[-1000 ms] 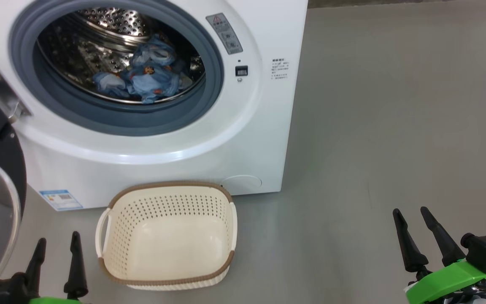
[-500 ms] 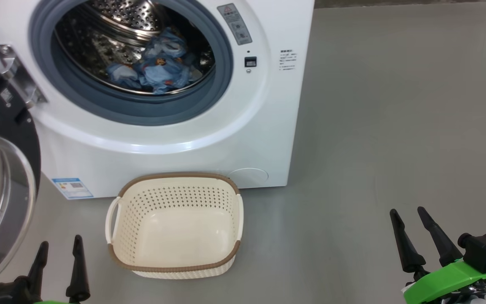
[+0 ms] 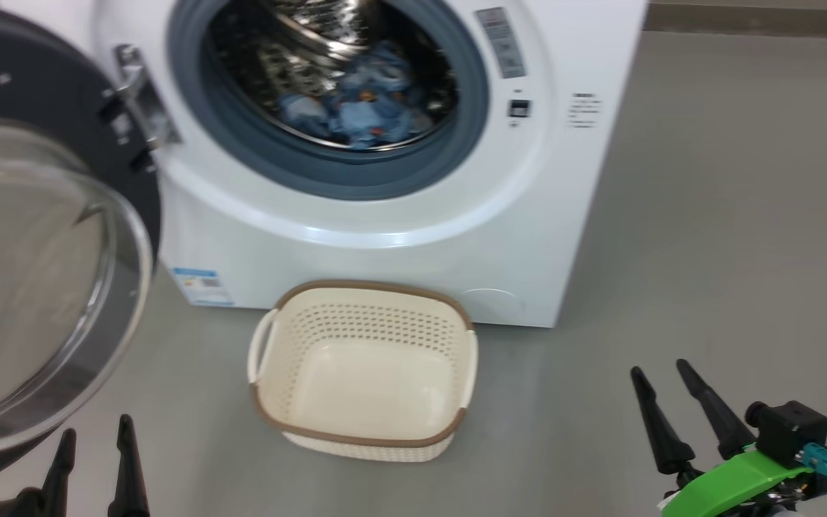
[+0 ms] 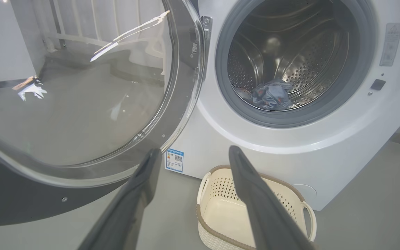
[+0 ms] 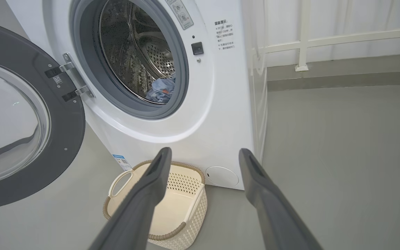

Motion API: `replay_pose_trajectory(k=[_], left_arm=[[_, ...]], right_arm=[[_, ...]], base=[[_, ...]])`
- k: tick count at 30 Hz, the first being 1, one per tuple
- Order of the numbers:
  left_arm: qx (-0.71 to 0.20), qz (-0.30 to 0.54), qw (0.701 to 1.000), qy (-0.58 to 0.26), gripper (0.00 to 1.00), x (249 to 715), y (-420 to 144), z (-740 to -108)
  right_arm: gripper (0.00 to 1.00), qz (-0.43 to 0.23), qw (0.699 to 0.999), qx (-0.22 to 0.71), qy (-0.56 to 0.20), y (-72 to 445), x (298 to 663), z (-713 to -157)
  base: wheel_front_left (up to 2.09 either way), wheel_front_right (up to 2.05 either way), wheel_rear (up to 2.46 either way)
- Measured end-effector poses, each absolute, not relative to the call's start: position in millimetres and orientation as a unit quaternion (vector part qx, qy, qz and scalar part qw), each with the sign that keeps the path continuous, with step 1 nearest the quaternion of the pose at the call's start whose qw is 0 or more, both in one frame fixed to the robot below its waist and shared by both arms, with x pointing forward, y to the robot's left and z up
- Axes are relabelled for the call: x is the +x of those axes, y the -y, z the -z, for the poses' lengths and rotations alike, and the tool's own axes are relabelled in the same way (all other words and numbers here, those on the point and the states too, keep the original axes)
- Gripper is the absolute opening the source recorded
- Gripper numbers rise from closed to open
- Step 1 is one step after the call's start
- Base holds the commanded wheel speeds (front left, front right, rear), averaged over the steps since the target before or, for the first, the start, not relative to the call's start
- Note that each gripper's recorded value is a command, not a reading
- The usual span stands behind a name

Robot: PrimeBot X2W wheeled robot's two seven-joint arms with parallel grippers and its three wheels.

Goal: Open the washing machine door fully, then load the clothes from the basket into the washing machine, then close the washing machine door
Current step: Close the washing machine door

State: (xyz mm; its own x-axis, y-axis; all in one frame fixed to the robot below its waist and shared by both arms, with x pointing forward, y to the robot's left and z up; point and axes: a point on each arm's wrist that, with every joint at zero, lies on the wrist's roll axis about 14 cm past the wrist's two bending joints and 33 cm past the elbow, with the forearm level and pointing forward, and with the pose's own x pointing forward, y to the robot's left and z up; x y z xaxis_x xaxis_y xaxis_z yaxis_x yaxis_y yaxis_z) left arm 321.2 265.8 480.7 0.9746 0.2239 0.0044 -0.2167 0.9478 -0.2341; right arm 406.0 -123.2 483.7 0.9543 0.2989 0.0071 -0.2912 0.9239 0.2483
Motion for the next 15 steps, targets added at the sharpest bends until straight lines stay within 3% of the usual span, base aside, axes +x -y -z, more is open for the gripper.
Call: replay_pose_trajectory(k=[15], left_arm=[[-0.122,-0.268,0.955,0.026,1.0,230,-335,-477]], right_arm=[[1.0,-0.33,0.935,0.125,-0.031,-10,422,-489]], base=[[0.0,0.0,0.0]])
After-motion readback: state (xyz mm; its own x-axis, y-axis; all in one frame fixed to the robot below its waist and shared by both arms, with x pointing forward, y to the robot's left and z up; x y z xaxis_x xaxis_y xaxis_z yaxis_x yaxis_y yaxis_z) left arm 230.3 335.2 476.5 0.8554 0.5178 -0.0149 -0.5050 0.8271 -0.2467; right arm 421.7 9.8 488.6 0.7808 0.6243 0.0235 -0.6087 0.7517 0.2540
